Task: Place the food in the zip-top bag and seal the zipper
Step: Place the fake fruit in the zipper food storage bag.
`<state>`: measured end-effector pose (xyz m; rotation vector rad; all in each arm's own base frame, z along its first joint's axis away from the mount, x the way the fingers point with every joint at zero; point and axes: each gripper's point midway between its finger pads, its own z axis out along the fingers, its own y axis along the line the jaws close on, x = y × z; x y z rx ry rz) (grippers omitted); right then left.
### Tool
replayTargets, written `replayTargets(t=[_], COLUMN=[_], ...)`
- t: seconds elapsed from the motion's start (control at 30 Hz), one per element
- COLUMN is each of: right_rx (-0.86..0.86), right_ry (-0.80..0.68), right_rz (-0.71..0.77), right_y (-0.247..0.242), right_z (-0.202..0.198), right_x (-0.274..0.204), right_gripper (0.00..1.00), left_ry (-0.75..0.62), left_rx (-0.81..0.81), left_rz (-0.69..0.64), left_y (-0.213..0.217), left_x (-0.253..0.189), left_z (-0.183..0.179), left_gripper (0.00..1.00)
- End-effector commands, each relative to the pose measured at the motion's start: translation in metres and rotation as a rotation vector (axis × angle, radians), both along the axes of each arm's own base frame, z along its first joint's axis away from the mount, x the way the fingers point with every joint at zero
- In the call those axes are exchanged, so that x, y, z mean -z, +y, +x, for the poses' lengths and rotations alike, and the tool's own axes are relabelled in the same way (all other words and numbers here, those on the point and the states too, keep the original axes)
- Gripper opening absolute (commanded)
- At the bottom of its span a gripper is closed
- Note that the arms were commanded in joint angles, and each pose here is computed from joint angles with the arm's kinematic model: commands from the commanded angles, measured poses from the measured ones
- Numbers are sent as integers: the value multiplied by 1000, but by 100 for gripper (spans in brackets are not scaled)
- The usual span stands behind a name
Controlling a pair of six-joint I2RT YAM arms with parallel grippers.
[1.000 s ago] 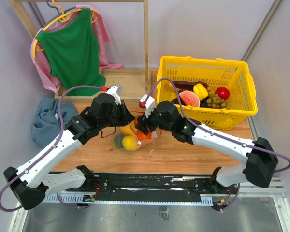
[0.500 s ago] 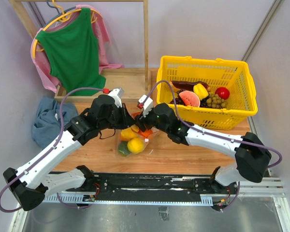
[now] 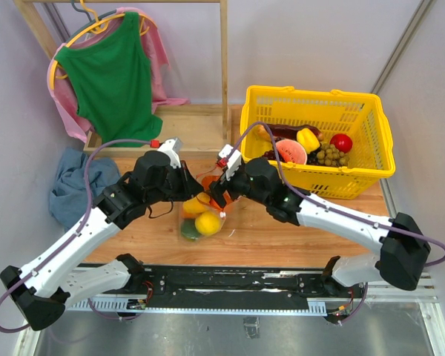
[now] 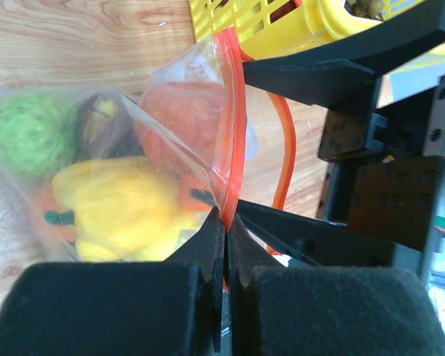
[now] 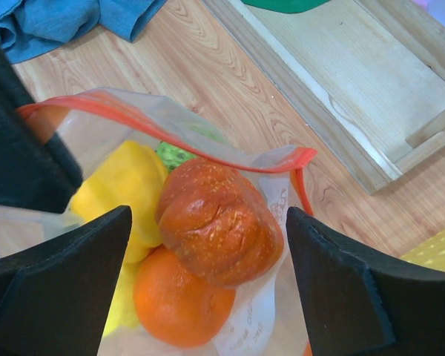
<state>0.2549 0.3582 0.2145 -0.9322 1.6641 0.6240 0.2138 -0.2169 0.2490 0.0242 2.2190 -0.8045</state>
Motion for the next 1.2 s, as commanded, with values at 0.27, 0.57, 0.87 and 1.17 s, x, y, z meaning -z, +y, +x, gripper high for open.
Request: replayTargets(t=[0.27, 0.57, 0.87, 1.17], right_rx=[239, 272, 258, 189], right_ry=[144, 352, 443, 527], right_rz=[-81, -111, -152, -204], right_y=[-73, -74, -82, -71], right_z=[-20, -39, -57, -70], right_x=[-22, 16, 38, 51], right_gripper=[70, 55, 53, 20], left_ry=[-44, -53, -55, -61], left_rx=[-33, -42, -35, -41], left_rz=[-37, -43, -43, -49], left_y=[4, 7, 5, 5], left_x=[-13, -17, -18, -21], left_z=[3, 1, 2, 3], left_gripper=[0, 0, 0, 0])
